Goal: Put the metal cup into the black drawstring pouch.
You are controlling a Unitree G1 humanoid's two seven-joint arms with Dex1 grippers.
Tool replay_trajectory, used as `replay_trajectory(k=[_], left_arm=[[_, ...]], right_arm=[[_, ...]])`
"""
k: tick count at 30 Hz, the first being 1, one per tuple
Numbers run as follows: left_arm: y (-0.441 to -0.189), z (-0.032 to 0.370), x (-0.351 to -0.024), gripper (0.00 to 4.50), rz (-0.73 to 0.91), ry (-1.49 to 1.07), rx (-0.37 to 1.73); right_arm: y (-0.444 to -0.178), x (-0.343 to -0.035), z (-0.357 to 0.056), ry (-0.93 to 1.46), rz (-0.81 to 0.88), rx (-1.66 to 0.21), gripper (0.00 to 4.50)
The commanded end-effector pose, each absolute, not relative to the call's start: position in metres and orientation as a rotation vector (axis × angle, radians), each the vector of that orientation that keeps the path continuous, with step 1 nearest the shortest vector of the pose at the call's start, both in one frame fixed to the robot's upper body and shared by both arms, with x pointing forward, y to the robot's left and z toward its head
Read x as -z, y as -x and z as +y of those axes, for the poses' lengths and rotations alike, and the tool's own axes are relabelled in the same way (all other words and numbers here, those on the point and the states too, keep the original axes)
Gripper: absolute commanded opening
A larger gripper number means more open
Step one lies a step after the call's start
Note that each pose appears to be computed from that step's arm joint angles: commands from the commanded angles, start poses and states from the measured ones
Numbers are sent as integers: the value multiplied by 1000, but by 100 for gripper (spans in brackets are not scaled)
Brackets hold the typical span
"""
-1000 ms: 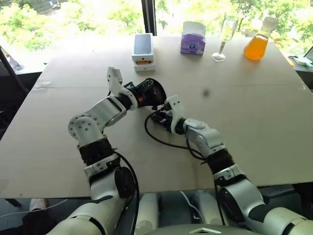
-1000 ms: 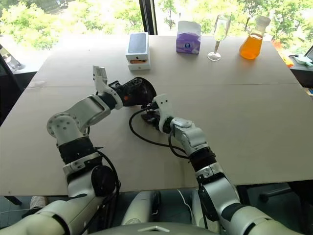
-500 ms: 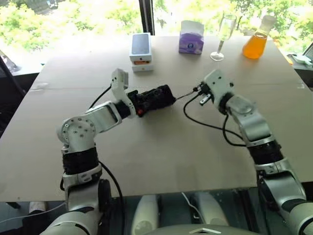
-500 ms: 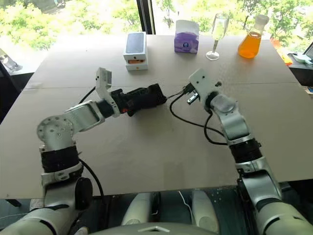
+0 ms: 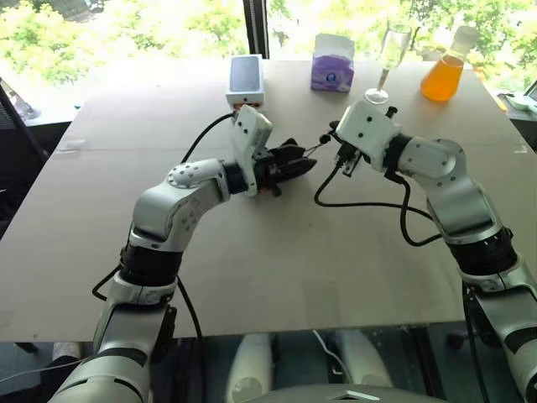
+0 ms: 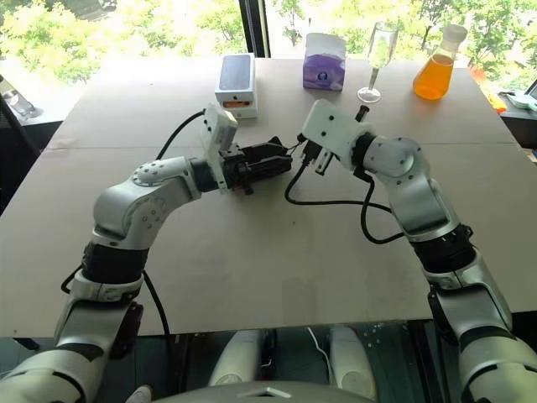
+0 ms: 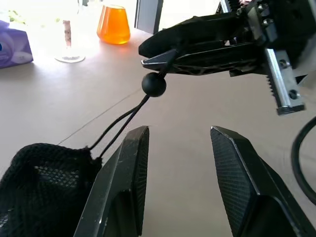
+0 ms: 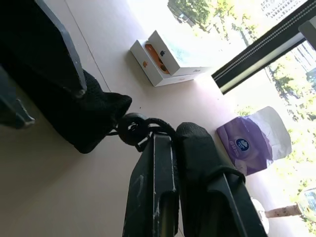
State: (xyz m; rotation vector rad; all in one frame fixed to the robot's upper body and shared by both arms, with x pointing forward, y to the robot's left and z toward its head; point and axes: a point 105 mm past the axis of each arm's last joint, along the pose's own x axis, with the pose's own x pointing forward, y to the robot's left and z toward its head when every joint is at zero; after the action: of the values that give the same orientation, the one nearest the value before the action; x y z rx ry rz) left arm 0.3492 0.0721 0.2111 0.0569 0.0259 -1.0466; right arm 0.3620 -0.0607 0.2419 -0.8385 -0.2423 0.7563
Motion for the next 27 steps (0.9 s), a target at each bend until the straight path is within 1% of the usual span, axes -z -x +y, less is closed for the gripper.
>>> replay_trajectory(k=[1,5,11,15,16,17,22,24,27], left_arm=[[-355,67,-229,199,-43,-80,1060],[-360,63,-237,199,-67,-91,1079],[-360,53,-239,199,-78,-120,1129],[-359,50,-237,101,-69,-131,1150],[-360,50,-236,42,-67,-135,1151],[-360,51,-235,22,-66,-137,1149],[-366,53,-230,17,-43,-158,1126],[-372,59,-220,17,-6,-201,1097],[-387,76,-195,17,86,-284,1013]], right_arm=[[-350,-258,-51,860,-322,-768,0],[-348,-260,-46,860,-334,-770,0],[-348,-259,-42,856,-338,-769,0],[-348,-260,-42,850,-341,-758,0],[-349,-261,-42,847,-342,-753,0],[-349,-262,-42,841,-343,-747,0],[-356,-268,-54,769,-326,-673,0],[-364,-274,-70,674,-305,-597,0],[-381,-280,-109,513,-259,-433,0]])
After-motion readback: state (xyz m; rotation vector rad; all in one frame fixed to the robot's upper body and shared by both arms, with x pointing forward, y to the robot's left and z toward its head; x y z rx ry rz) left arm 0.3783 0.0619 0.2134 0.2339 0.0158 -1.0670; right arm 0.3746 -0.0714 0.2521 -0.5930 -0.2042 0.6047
